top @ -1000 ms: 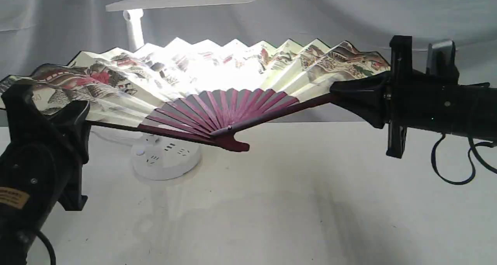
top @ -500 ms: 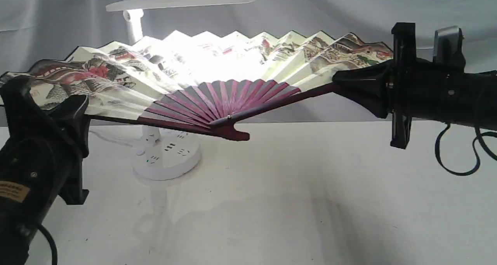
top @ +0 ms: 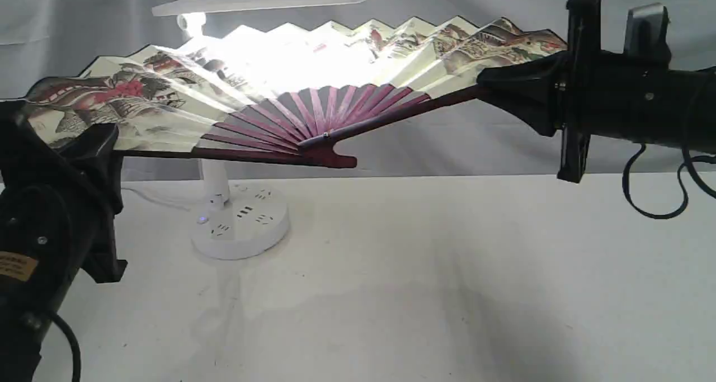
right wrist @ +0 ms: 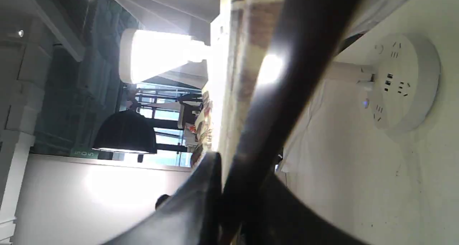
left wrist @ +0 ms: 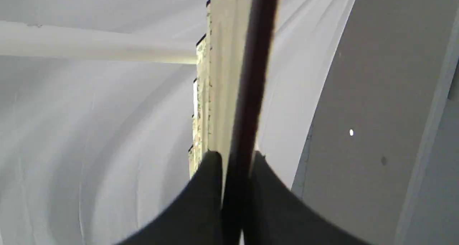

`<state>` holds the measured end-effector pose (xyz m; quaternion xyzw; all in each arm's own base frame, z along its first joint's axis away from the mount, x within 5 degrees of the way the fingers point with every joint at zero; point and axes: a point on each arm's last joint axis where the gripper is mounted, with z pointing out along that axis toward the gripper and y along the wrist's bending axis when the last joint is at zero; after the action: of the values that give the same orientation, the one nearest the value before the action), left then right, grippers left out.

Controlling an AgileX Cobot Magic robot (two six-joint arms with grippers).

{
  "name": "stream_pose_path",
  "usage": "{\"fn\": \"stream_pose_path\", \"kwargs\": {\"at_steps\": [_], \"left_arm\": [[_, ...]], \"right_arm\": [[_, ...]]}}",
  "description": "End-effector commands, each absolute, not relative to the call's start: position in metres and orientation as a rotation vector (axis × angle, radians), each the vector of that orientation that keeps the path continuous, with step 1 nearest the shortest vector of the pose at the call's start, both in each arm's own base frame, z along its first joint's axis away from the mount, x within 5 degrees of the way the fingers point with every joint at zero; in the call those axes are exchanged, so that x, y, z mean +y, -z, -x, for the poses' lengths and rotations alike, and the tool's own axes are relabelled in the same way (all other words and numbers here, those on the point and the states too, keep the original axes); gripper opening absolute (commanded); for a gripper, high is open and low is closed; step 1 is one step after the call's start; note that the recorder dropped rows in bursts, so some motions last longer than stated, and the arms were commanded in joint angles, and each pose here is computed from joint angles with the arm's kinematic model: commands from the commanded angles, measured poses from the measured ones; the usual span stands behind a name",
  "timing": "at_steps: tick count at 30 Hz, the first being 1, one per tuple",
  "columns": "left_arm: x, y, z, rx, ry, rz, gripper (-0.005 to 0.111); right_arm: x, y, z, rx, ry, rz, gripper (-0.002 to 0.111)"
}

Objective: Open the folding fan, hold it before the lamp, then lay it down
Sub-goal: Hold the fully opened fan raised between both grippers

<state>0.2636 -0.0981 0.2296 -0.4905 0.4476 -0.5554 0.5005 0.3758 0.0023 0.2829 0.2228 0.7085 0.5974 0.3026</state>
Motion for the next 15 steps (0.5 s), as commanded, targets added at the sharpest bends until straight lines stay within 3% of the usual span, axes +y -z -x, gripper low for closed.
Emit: {"fn": "stream_pose_path", "kwargs": {"at_steps": [1,15], "left_arm": [[-0.0837,-0.2430,-0.2634,0.871,1.364,1.243,0.000],[-0.0832,-0.2427,-0.2634,0.867,1.361,1.248,0.000]], "right_arm": [[-0.0056,-0.2794,-0.3792,1.898,-1.463,-0.596,0.000],[-0.0057,-0.2793,-0.3792,1.898,-1.457,-0.592,0.000]]}}
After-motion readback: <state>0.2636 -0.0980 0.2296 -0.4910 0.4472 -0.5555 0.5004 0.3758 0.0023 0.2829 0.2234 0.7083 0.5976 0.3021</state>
